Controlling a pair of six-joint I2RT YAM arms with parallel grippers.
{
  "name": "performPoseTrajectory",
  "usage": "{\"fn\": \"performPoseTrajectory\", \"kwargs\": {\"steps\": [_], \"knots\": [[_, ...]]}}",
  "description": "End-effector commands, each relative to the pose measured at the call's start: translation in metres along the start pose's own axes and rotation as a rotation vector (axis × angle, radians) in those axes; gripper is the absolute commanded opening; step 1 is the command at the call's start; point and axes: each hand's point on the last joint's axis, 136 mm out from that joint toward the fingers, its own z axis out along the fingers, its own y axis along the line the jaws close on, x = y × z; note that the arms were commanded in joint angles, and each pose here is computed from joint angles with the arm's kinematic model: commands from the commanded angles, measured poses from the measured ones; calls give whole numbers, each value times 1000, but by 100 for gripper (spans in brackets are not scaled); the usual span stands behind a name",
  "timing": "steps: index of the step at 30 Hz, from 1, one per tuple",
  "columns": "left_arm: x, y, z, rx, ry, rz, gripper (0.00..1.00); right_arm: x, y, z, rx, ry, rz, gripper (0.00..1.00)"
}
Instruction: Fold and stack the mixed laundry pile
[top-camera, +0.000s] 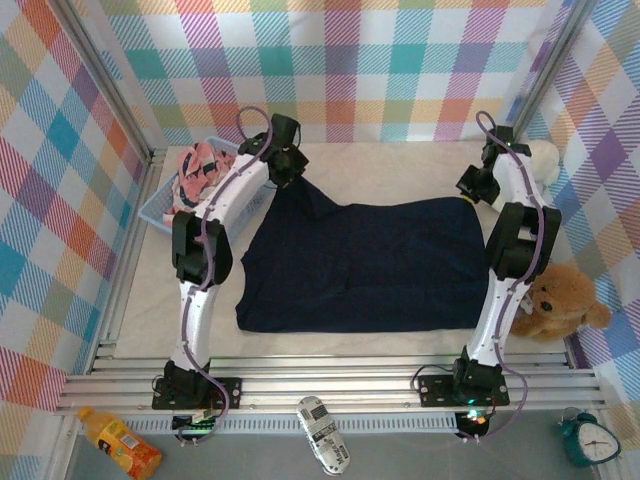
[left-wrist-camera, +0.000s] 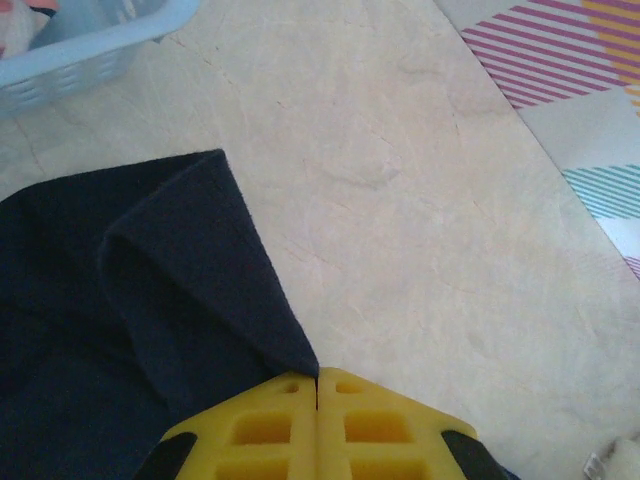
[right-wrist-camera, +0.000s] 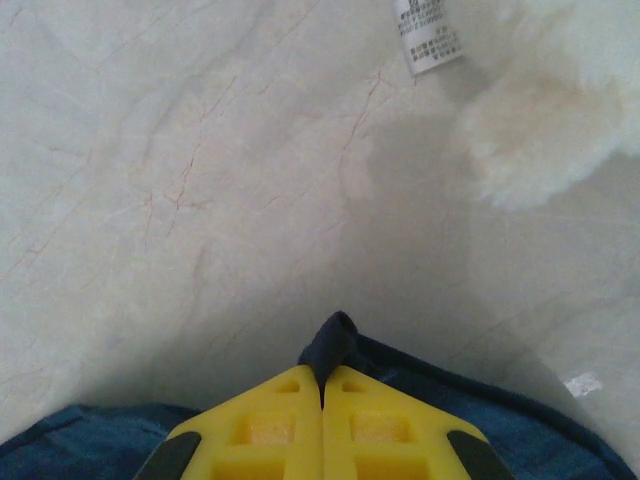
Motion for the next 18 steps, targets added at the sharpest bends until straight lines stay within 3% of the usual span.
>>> {"fn": "performPoseTrajectory", "kwargs": {"steps": [1,18], "knots": [[15,0,-10,19,33,26,0,5,10,-16,-51,-11,-13,0],[90,72,-115,21,151,56,0,93,-36,-86,-1,-16,59,0]]}}
